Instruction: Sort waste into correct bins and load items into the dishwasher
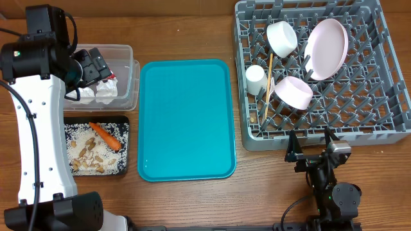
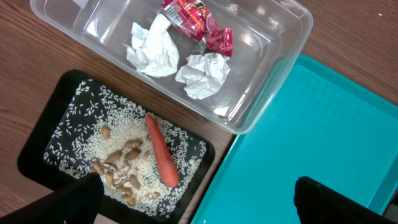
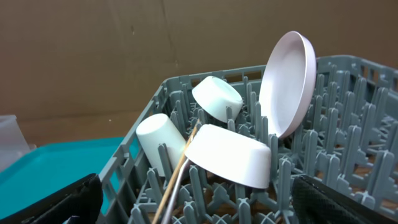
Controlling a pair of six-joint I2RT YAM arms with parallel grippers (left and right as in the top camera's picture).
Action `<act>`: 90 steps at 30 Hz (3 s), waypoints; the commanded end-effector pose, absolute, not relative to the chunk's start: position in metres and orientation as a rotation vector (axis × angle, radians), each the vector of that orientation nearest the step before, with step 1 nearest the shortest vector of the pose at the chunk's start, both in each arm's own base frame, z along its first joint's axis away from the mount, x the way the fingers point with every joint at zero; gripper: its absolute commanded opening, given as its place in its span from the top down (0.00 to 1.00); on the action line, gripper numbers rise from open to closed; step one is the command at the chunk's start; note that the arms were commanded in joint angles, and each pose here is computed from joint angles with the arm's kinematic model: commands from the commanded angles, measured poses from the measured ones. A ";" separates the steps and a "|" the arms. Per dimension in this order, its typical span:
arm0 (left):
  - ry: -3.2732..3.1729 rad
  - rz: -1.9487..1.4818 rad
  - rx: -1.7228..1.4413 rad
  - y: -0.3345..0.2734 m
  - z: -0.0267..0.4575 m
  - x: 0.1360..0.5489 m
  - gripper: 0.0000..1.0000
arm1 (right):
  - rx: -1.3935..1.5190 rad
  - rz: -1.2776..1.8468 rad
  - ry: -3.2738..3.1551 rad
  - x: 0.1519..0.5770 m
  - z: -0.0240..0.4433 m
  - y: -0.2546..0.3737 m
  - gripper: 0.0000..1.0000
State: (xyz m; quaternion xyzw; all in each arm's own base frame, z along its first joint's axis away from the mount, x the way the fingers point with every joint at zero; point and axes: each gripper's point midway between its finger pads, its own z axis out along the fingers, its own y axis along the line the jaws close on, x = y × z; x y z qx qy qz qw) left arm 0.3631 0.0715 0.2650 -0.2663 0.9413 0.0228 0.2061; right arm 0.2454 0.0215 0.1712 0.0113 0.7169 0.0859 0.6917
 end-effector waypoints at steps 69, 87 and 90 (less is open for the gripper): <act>2.250 -0.014 -0.574 0.043 0.389 0.276 0.00 | -0.037 0.124 1.593 0.246 0.170 0.020 0.00; 1.968 -0.170 -0.542 0.021 0.387 0.211 0.00 | -0.037 0.124 1.593 0.246 0.170 0.020 0.00; 1.896 -0.214 -0.575 0.022 0.363 0.222 0.00 | -0.037 0.124 1.593 0.246 0.170 0.020 0.00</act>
